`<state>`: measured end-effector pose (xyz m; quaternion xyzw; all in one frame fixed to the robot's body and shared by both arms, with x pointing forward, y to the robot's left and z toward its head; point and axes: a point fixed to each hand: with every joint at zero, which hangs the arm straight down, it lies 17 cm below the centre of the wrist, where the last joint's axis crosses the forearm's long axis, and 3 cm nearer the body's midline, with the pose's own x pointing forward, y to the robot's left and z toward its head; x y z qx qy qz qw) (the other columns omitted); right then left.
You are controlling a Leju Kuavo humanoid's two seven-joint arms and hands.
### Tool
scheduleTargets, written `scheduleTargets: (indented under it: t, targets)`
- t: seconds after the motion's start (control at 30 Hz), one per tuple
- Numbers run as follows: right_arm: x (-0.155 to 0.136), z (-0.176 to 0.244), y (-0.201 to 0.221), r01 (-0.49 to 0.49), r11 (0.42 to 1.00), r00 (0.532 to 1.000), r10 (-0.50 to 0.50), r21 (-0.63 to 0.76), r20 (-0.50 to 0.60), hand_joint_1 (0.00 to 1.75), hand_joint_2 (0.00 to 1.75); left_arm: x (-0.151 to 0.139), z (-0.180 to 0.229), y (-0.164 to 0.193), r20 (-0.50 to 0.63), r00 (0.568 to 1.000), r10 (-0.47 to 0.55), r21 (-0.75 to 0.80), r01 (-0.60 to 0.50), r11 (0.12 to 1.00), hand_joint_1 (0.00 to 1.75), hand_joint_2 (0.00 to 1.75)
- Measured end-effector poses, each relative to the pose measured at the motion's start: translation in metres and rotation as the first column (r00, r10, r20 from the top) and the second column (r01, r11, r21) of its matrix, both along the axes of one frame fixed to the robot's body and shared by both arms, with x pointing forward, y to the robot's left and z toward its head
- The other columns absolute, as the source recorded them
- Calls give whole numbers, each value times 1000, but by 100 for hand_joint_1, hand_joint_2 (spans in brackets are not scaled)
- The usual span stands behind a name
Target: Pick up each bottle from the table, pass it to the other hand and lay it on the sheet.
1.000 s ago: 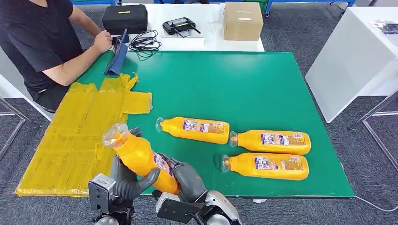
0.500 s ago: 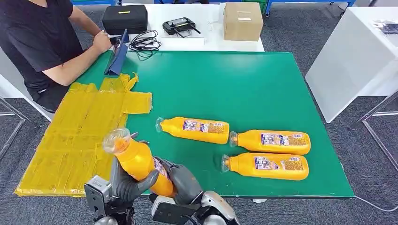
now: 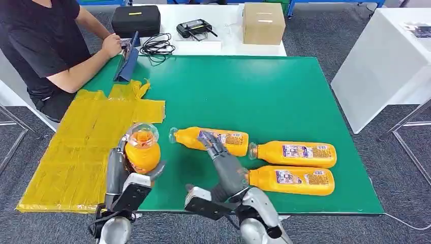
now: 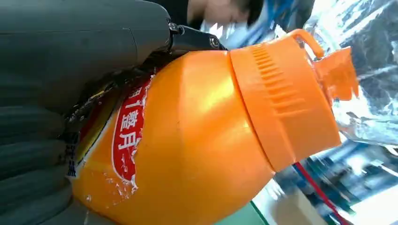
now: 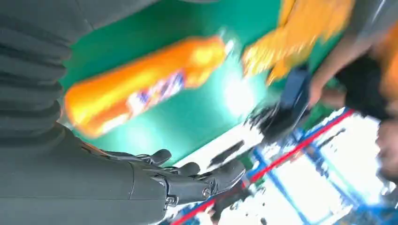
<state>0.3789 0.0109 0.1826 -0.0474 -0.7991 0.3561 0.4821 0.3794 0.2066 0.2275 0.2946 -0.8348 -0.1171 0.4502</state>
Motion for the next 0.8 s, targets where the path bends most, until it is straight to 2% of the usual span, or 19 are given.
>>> scheduleTargets:
  t: [0.1, 0.2, 0.3, 0.4, 0.47, 0.63, 0.67, 0.7, 0.73, 0.8]
  targets:
    - [12, 5, -23, 36, 999, 999, -37, 8, 16, 0, 0, 8, -1, 12, 15, 997, 73, 93, -74, 993, 175, 175]
    - [22, 5, -42, 47, 999, 999, -47, 23, 6, 0, 0, 17, -2, 23, 88, 974, 210, 329, -228, 917, 175, 175]
    - [33, 4, -62, 62, 998, 998, -62, 19, 3, 0, 0, 26, -14, 30, 115, 959, 260, 451, -284, 846, 175, 175]
    - [41, 1, -73, 64, 998, 998, -64, -6, -3, 0, 0, 42, -32, 33, 117, 948, 295, 579, -307, 756, 175, 175]
    - [52, -1, -81, 65, 998, 998, -65, -21, -13, 0, 0, 55, -56, 41, 80, 945, 316, 653, -289, 700, 175, 175]
    - [74, -11, -92, 77, 995, 996, -80, -65, -38, 0, 0, 84, -118, 72, -58, 916, 398, 734, -231, 638, 175, 175]
    - [78, -16, -95, 81, 994, 995, -85, -74, -46, 0, 0, 88, -131, 77, -85, 915, 395, 750, -203, 630, 0, 175]
    - [81, -20, -97, 86, 993, 994, -91, -86, -57, 0, 0, 92, -141, 81, -107, 916, 388, 761, -176, 625, 0, 175]
    - [86, -26, -99, 90, 991, 993, -97, -103, -66, 0, 0, 97, -155, 85, -145, 914, 378, 773, -134, 620, 0, 0]
    - [94, -38, -102, 91, 986, 990, -105, -139, -95, 0, 0, 104, -182, 97, -228, 901, 369, 799, -43, 599, 0, 0]
